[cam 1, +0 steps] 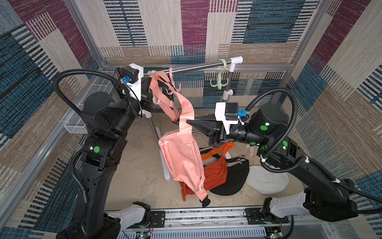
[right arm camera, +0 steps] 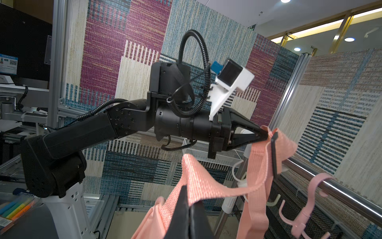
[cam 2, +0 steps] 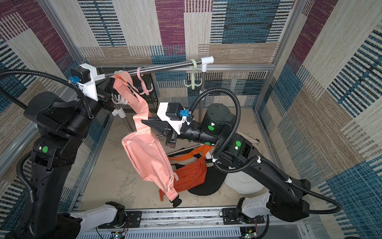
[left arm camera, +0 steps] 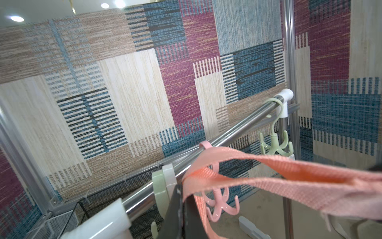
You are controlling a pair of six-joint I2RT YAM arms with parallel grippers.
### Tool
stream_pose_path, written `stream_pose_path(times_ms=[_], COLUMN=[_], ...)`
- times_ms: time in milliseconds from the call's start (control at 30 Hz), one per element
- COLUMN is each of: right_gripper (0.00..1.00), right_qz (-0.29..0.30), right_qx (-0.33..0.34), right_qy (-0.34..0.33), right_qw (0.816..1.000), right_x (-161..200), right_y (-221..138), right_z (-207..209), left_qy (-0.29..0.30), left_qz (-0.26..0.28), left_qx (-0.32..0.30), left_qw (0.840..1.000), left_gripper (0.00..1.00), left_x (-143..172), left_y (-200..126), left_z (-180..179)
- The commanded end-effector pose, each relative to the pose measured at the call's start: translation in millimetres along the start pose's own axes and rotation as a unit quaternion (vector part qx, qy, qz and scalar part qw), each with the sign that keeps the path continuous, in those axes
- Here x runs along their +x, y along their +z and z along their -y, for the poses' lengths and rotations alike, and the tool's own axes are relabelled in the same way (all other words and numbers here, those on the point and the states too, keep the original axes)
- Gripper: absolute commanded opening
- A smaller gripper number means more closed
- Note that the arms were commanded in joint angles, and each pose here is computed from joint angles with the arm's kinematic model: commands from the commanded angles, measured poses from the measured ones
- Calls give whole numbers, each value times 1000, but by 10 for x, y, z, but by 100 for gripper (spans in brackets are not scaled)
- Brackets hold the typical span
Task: Take the bag off the hook
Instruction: Pick up the bag from the hook.
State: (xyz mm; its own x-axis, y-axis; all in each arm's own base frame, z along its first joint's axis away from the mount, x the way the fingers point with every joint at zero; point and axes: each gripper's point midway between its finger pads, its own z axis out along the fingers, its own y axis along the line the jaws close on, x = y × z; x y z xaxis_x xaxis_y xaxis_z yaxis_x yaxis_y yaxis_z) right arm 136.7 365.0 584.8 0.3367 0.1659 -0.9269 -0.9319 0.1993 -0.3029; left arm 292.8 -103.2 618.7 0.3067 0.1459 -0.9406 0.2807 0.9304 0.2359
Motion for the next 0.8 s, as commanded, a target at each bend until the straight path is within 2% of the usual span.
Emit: stream_pose_path(times_ms=[0, 133, 267, 367, 533, 767], right_gripper=[0, 0, 0, 0, 0, 0], right_qz=[25, 27, 19, 3, 0, -1], right_qx=[16, 39, 70, 86, 92, 115], right_qy=[-5, 5, 28, 46, 70, 78], right_qw=[1000, 999, 997, 995, 993, 990], right_x=[-140, -109, 0, 114, 197, 232], right_y=[-3, -69, -180, -240, -325, -395], right_z=[66, 114, 164, 182, 157, 208], left_qy=[-54, -80, -114, -142, -150, -136], left_qz=[9, 6, 11, 0, 4, 26], left_qx=[-25, 52, 140, 171, 176, 156], left_qw=[998, 995, 983, 975, 973, 978], left_gripper=[0, 0, 0, 0, 0, 0], left_x=[-115, -34, 100, 224, 233, 43], left_y=[-136, -436, -753, -819, -627, 38], left_z=[-106, 191, 538, 672, 685, 556])
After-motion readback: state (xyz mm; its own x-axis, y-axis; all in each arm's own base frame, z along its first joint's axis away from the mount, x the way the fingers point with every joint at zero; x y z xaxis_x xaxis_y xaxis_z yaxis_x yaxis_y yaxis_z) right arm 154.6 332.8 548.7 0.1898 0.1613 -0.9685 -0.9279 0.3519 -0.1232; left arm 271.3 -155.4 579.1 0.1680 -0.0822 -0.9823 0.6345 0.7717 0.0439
